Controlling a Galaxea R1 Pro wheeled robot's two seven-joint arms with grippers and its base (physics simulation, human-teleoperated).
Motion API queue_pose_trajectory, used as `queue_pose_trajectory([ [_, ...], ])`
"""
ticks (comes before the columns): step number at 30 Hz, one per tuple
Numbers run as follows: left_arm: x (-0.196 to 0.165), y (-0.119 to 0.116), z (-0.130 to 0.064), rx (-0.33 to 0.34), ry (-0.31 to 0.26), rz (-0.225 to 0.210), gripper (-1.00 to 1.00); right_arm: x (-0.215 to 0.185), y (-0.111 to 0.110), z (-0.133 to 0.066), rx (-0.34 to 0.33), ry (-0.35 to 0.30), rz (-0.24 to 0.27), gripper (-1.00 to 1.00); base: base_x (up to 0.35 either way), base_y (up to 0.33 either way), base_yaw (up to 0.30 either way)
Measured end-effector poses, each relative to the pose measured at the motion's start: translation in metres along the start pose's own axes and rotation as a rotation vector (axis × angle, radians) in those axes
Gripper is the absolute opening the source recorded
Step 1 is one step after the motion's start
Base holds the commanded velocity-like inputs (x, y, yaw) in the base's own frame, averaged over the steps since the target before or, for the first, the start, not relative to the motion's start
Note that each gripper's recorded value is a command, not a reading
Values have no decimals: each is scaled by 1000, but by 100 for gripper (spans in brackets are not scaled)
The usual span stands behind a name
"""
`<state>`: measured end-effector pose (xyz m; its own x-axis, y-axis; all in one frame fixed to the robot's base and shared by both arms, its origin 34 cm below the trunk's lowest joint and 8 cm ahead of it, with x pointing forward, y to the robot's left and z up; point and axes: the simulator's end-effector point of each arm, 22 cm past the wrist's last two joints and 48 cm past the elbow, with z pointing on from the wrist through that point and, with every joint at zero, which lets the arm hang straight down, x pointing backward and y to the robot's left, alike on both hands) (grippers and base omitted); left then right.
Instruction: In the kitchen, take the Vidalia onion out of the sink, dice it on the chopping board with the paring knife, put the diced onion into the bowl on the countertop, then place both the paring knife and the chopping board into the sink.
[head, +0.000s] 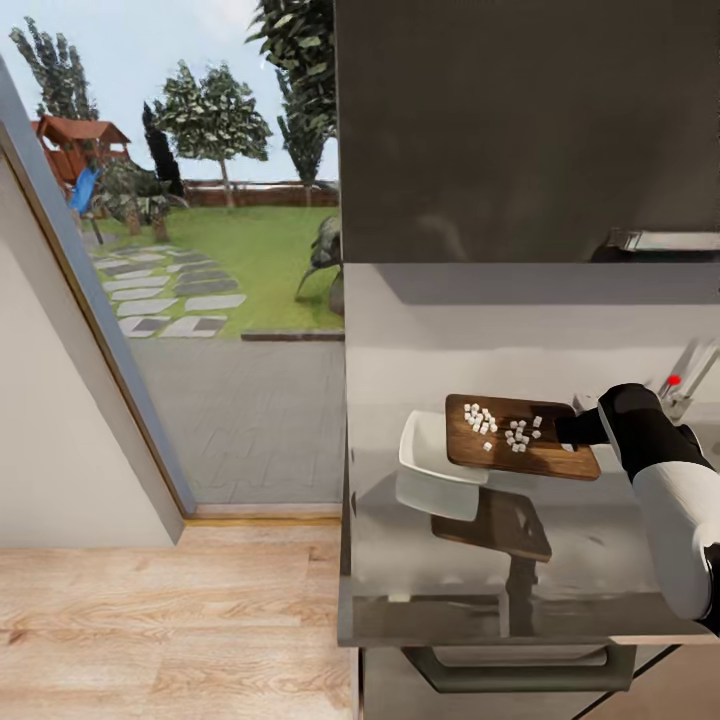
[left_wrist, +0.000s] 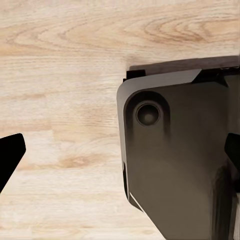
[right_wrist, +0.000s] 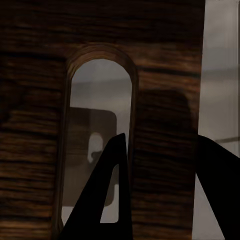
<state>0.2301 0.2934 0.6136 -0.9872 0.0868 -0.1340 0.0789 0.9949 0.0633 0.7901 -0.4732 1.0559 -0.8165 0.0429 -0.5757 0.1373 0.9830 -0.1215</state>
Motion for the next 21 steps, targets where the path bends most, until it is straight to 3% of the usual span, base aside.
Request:
queue_pose_trajectory([
  [21, -4, 0, -1, -1, -9, 0, 100, -4, -4, -5, 25, -9, 1, -100, 0, 0, 0],
])
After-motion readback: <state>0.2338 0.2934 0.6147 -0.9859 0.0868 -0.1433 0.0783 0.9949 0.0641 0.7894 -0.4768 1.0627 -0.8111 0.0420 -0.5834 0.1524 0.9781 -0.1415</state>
